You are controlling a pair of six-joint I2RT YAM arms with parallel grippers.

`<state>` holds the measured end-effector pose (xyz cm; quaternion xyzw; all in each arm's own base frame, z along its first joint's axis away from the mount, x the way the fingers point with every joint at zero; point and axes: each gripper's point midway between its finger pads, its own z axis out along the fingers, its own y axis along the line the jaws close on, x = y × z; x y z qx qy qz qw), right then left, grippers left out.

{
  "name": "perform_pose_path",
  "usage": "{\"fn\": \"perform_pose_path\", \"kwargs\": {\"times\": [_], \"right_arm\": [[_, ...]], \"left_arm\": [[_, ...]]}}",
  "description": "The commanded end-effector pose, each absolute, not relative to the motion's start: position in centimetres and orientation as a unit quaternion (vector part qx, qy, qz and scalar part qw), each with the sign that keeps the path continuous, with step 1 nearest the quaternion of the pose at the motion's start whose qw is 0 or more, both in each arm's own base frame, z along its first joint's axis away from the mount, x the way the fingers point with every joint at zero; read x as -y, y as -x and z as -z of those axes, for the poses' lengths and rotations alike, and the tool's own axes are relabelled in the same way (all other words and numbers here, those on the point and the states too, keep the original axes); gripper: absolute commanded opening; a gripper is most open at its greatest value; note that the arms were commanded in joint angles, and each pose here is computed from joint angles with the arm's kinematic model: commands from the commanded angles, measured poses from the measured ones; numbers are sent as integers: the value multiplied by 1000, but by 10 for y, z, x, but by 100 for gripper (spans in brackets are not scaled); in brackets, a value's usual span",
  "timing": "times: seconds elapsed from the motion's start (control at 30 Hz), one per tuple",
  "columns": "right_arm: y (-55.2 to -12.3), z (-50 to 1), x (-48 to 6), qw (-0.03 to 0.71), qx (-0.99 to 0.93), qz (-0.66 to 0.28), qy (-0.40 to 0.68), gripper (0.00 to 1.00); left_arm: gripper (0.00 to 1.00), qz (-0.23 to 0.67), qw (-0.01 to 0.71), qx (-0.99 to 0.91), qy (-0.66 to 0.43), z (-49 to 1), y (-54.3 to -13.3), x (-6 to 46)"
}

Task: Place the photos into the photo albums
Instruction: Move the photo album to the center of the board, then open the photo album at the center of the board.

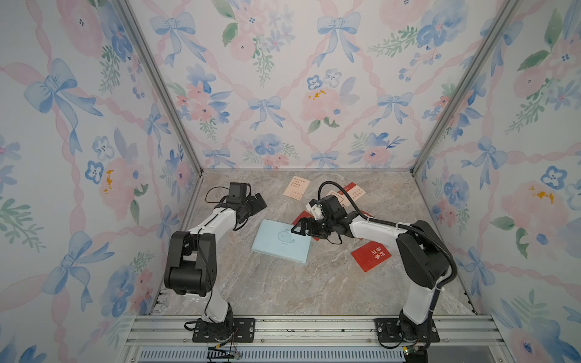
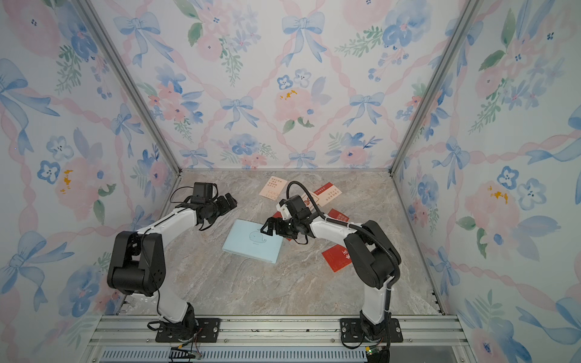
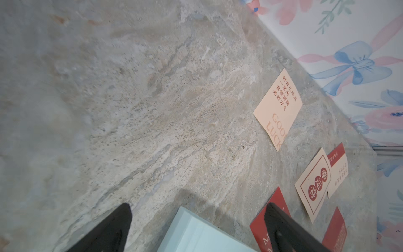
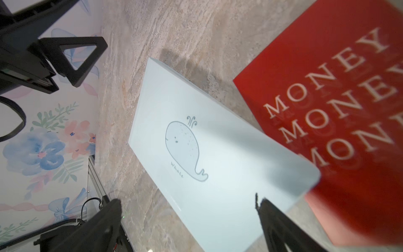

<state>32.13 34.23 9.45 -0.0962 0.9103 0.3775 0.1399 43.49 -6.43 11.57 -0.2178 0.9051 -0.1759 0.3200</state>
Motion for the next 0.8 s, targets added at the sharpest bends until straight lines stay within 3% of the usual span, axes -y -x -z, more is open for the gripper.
{"fn": "perform_pose_path", "kwargs": {"times": [0.0,0.33,0.77], "right_arm": [[-289,-74,-315,106,-931,-330,113,98],[-275,-55,-330,78,-929,-344,113,98],[-286,-58,-361,80,-918,-366,128,98]], "left_arm": [[98,142,275,-936,168,-95,-396,72],[98,96,195,-969,121,-50,-330,82],[98,102,145,-980,93,-21,-312,103]]}}
